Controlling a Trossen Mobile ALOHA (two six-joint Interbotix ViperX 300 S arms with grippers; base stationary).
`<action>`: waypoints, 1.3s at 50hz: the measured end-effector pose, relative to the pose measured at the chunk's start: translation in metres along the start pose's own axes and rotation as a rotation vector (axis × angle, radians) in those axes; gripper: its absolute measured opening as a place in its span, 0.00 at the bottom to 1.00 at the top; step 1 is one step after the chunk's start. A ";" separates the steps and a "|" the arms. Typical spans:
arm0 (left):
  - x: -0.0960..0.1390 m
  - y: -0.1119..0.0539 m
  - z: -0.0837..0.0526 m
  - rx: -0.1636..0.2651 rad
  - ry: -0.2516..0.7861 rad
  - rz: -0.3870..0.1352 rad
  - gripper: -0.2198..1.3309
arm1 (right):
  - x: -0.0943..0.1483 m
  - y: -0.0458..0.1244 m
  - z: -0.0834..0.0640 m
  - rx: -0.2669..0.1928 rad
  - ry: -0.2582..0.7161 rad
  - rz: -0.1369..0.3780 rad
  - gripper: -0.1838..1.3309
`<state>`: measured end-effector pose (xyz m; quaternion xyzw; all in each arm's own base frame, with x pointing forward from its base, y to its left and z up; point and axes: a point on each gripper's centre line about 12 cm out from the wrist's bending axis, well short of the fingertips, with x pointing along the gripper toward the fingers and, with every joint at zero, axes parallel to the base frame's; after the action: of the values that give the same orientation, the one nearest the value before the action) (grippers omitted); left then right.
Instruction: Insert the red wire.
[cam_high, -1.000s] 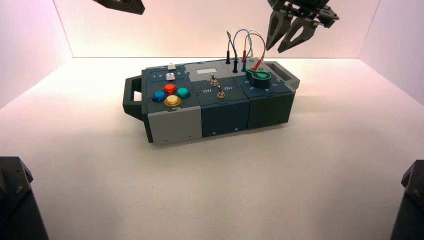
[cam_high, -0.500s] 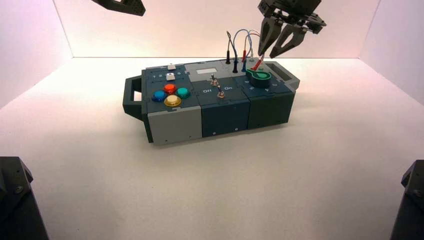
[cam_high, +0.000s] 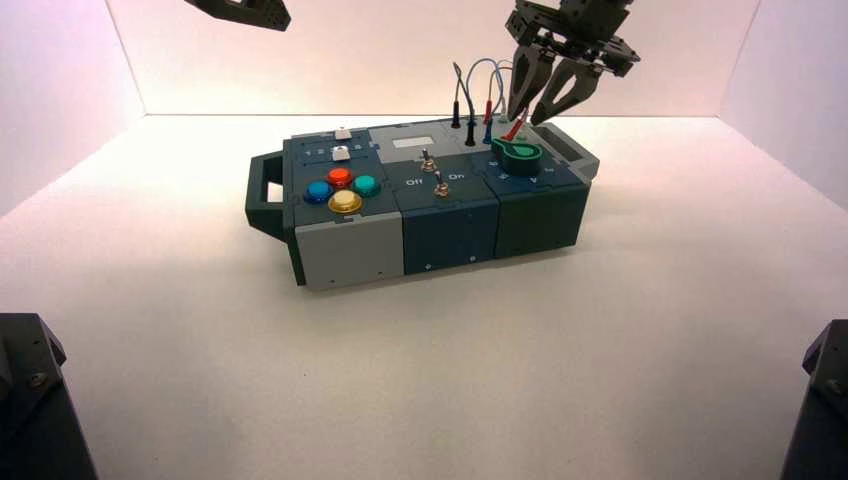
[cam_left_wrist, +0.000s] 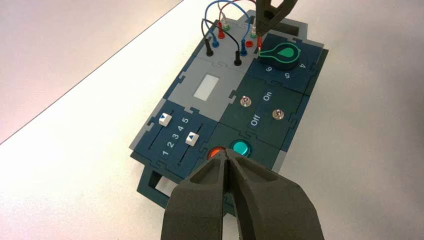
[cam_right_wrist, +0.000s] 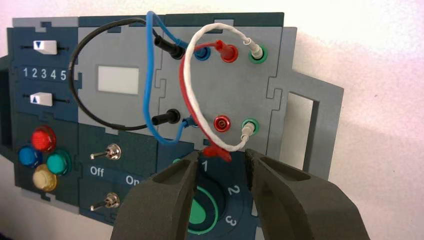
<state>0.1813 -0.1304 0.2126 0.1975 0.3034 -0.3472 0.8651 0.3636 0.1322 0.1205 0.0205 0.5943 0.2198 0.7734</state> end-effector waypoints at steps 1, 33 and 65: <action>0.000 0.000 0.000 0.000 0.000 -0.002 0.04 | 0.000 0.000 0.000 0.000 0.000 0.000 0.76; -0.002 0.000 0.001 0.001 -0.007 0.002 0.04 | 0.009 -0.003 0.005 -0.004 0.010 -0.001 0.28; -0.001 0.000 0.000 0.004 -0.003 0.001 0.04 | -0.007 0.012 0.010 -0.070 -0.031 0.008 0.07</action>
<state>0.1810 -0.1304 0.2132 0.1989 0.3015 -0.3478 0.8652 0.3674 0.1432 0.1331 -0.0007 0.5742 0.2429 0.7819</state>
